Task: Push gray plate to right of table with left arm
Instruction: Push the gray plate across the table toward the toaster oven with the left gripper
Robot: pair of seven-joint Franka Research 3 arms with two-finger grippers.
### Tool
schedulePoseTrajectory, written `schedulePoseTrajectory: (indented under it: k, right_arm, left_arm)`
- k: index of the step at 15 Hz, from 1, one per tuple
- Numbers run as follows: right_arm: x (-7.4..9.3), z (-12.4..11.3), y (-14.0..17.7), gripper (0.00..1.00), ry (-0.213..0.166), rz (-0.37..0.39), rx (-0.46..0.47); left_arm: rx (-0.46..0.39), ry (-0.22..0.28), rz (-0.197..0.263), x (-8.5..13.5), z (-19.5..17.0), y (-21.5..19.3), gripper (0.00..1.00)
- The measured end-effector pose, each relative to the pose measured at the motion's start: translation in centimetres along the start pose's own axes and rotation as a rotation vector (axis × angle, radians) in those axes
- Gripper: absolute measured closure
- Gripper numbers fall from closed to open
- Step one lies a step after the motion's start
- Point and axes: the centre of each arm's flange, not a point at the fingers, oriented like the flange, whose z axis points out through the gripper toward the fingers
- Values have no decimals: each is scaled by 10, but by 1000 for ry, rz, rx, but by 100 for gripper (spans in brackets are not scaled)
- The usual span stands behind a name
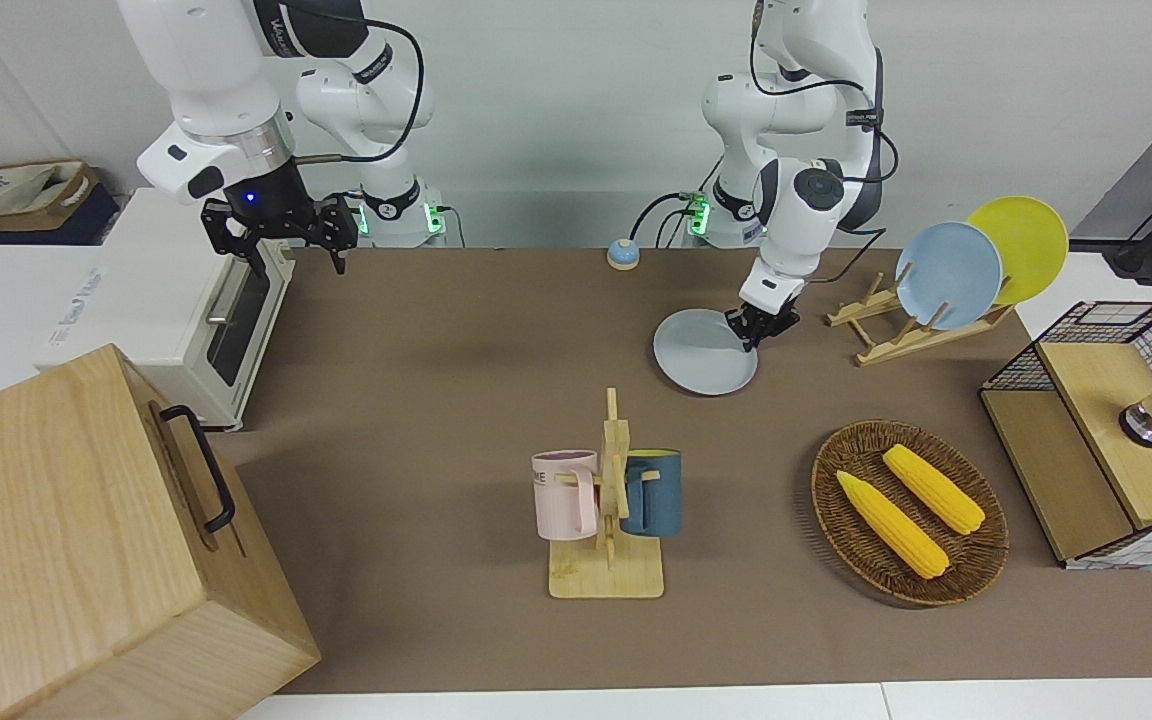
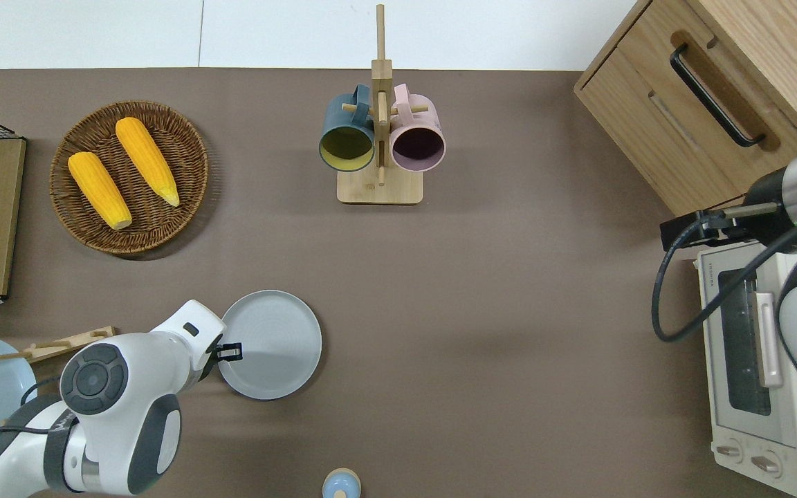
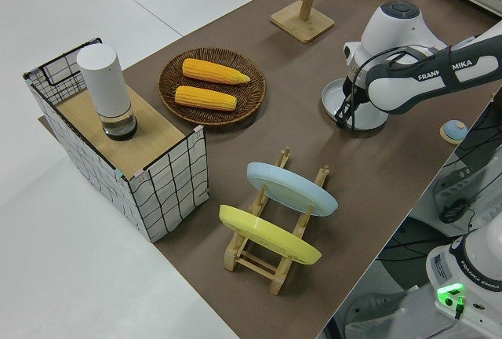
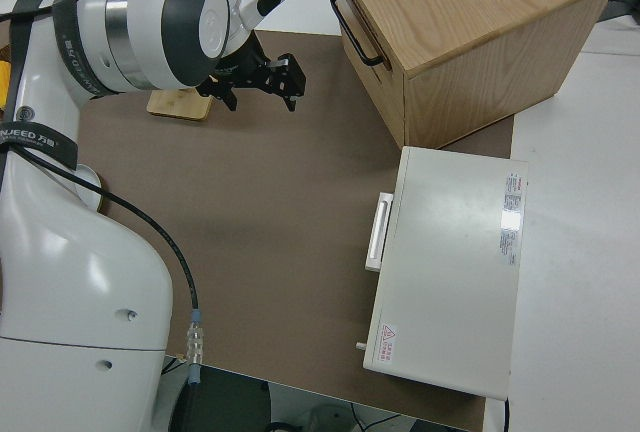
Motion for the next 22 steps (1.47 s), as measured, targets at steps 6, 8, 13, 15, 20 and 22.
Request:
schedulePoseTrajectory:
  k: [6, 8, 13, 15, 20, 22]
  right_arm:
    - [0, 0, 0, 1, 0, 0, 0]
    - [0, 0, 0, 1, 0, 0, 0]
    - [0, 0, 0, 1, 0, 0, 0]
    - [0, 0, 0, 1, 0, 0, 0]
    - [0, 0, 0, 1, 0, 0, 0]
    - [0, 0, 0, 1, 0, 0, 0]
  left_arm:
    - [-11, 25, -3, -4, 2, 27, 99]
    - [-17, 33, -14, -6, 2, 42, 99]
    - [-34, 38, -39, -12, 4, 89, 99]
    - [-43, 39, -45, -16, 5, 115, 99]
    - [-65, 36, -60, -24, 7, 174, 99]
    - [-73, 35, -66, -25, 8, 193, 99]
